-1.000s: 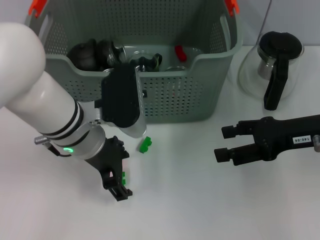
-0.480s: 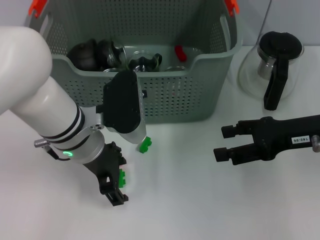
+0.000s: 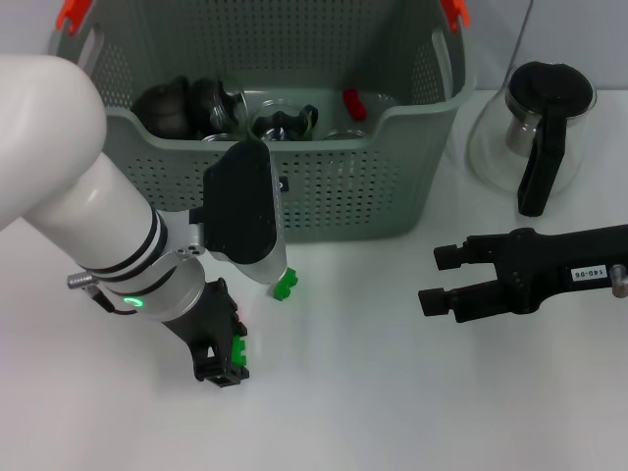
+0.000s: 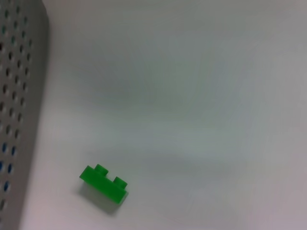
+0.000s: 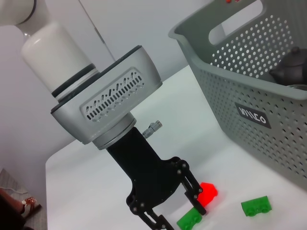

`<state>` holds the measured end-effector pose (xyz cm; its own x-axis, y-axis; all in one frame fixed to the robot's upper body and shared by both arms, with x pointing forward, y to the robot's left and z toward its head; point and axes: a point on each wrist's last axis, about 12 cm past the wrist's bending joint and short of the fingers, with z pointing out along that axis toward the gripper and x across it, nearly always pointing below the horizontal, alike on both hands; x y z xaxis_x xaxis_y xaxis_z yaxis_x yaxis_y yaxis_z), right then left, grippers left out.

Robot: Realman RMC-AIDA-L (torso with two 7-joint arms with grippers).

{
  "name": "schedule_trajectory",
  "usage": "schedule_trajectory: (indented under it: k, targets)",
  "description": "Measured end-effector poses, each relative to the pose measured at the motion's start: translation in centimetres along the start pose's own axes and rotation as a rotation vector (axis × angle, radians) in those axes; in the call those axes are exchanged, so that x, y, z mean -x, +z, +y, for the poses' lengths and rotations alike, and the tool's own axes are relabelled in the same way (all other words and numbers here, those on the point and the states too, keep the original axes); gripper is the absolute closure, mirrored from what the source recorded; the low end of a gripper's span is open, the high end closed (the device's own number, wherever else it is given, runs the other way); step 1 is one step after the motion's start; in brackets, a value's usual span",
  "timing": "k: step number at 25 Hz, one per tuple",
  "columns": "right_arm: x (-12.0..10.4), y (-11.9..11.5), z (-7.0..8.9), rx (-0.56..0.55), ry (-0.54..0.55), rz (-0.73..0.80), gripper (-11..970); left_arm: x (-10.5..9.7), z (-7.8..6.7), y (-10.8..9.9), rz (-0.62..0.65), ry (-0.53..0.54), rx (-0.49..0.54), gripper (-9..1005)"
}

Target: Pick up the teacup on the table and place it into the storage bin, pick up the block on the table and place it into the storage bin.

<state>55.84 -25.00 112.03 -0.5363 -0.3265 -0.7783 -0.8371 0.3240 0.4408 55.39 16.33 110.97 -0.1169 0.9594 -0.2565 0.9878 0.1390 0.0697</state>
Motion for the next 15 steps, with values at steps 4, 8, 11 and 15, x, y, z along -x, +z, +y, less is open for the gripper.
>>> schedule_trajectory:
  k: [4, 8, 11, 15]
  targets:
    - [0.0, 0.0, 0.0, -0.003, 0.0, -0.001, 13, 0.0, 0.0, 0.0, 0.0, -0.003, 0.0, 448]
    - [0.0, 0.0, 0.0, -0.004, 0.001, -0.001, 12, 0.3, -0.1, -0.4, -0.009, 0.0, -0.009, 594]
    - [-0.1, 0.0, 0.0, -0.005, 0.003, -0.001, 12, 1.1, -0.6, -2.1, -0.083, -0.007, -0.053, 588]
    - [-0.2, -0.1, -0.1, -0.007, 0.005, -0.001, 12, 2.5, -1.0, -7.1, -0.364, -0.064, -0.136, 581]
